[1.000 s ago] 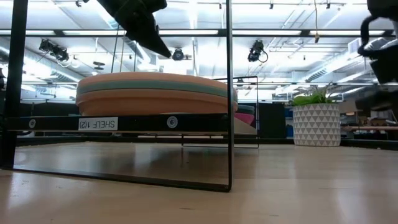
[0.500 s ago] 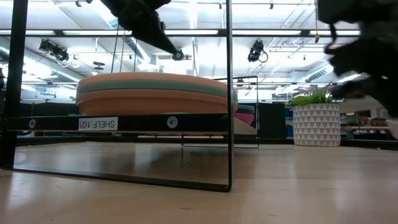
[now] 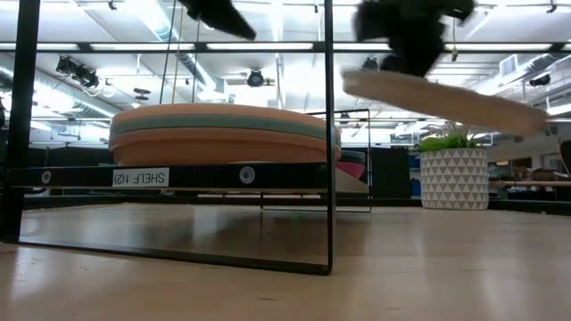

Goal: Place and stack plates onto a shelf
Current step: Stack the gray plate on top of the white plate on the shelf, then stack the orange plate on top of the blue plate on the shelf

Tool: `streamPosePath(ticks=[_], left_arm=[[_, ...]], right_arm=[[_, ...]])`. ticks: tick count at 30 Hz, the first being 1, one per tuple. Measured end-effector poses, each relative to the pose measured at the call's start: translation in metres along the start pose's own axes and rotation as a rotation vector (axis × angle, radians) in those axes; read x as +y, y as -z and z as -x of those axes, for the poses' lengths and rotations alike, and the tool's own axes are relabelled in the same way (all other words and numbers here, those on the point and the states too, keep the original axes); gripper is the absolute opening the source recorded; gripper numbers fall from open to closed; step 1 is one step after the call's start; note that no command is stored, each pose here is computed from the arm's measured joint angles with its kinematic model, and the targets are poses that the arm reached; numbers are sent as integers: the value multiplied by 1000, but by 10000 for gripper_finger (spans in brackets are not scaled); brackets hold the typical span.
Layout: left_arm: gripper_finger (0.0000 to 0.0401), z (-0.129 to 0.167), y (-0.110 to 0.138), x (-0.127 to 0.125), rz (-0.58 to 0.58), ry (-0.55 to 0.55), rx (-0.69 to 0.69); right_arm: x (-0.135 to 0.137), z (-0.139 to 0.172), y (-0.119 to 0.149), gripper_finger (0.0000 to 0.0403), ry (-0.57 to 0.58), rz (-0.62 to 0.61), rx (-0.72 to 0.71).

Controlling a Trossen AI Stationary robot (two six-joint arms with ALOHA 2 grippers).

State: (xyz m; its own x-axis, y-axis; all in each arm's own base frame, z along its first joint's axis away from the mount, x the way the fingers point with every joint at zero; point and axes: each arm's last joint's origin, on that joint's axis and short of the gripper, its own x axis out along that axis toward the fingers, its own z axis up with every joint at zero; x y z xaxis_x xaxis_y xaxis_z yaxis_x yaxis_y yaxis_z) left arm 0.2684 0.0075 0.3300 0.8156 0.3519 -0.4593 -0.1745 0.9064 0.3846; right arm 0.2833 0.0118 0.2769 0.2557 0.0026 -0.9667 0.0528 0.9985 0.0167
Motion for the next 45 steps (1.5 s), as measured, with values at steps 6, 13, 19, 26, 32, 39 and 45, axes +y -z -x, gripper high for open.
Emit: streamPosePath(ticks=[6,13,19,26,32,39,45], left_arm=[[98,20,-16,-2,0,45,-17],[98,58,-20,5,5,44,92],[98,77,-9,17,44,-79,164],[98,98,-2,25,126,-89,159],[98,107,-1,30,176,-93,129],[98,108,0,30,196,-78,132],[98,109,5,27,224,-37,181]], right_arm=[[-8,6,-51,18,4,108,-58],[-7,4,-100,18,-93,205,-142],[-4,-15,-131,18,-132,307,-194],[-1,-46,-156,19,-199,395,-285],[-5,-65,-163,26,-286,436,-302],[-7,-62,-165,82,-294,467,-337],[-7,-19,-154,115,-247,464,-338]])
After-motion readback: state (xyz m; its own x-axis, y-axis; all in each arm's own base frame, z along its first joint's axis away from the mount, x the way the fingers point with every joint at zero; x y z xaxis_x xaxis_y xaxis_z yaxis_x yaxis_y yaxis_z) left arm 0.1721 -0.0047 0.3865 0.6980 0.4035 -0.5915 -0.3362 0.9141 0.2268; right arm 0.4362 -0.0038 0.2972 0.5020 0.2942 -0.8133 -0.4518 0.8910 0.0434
